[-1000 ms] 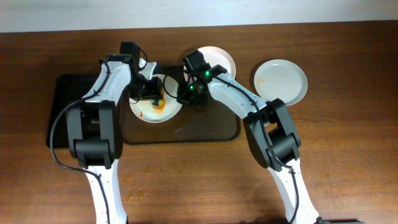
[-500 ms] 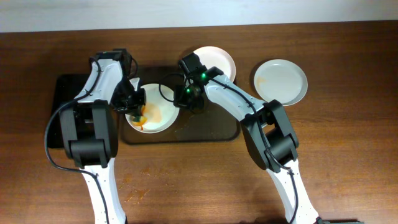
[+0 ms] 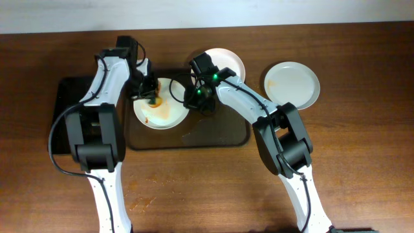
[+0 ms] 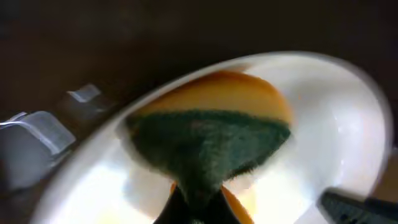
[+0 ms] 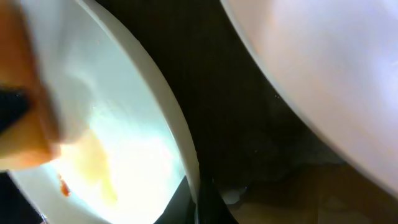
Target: Clean dirty plates on tray and stack at the side
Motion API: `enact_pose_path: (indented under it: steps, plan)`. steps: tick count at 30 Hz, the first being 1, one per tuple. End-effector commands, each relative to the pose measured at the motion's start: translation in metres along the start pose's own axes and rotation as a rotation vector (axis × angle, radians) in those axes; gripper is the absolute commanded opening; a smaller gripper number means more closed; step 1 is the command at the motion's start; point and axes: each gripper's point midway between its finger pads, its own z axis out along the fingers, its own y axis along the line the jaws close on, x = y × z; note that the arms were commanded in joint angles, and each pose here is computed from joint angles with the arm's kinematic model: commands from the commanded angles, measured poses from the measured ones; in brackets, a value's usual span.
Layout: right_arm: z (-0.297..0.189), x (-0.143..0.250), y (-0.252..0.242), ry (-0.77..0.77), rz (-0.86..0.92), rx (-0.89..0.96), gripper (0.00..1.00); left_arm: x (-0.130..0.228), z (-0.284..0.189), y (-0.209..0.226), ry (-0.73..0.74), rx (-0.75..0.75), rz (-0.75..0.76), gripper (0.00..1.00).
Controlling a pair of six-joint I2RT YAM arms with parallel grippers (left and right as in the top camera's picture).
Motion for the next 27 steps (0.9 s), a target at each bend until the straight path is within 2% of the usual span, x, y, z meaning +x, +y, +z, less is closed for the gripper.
enact_pose_path:
  steps: [1, 3, 6, 14, 21, 25, 27]
  plan:
    - [0.01, 0.007, -0.007, 0.023, 0.001, 0.026, 0.04, -0.029, -0.052, 0.038, -0.129, -0.364, -0.006, 0.0]
    - [0.009, 0.007, -0.009, 0.027, 0.005, 0.029, 0.04, -0.032, -0.078, 0.043, -0.151, -0.441, -0.002, 0.0]
    - [-0.006, 0.003, 0.002, 0.013, -0.08, 0.021, 0.04, -0.033, -0.087, 0.042, -0.16, -0.447, -0.001, 0.0]
    - [-0.096, -0.027, 0.01, -0.163, -0.357, 0.36, 0.04, -0.047, -0.093, 0.069, -0.203, -0.416, -0.07, 0.01]
    - [-0.173, -0.03, 0.043, -0.491, -0.514, 0.821, 0.04, -0.051, -0.094, 0.073, -0.213, -0.394, -0.085, 0.0]
    - [-0.212, -0.012, 0.08, -0.746, -0.622, 1.089, 0.04, -0.051, -0.095, 0.077, -0.214, -0.395, -0.093, 0.0]
    - [-0.224, -0.001, 0.098, -0.847, -0.643, 1.15, 0.04, -0.051, -0.095, 0.077, -0.214, -0.395, -0.093, 0.01]
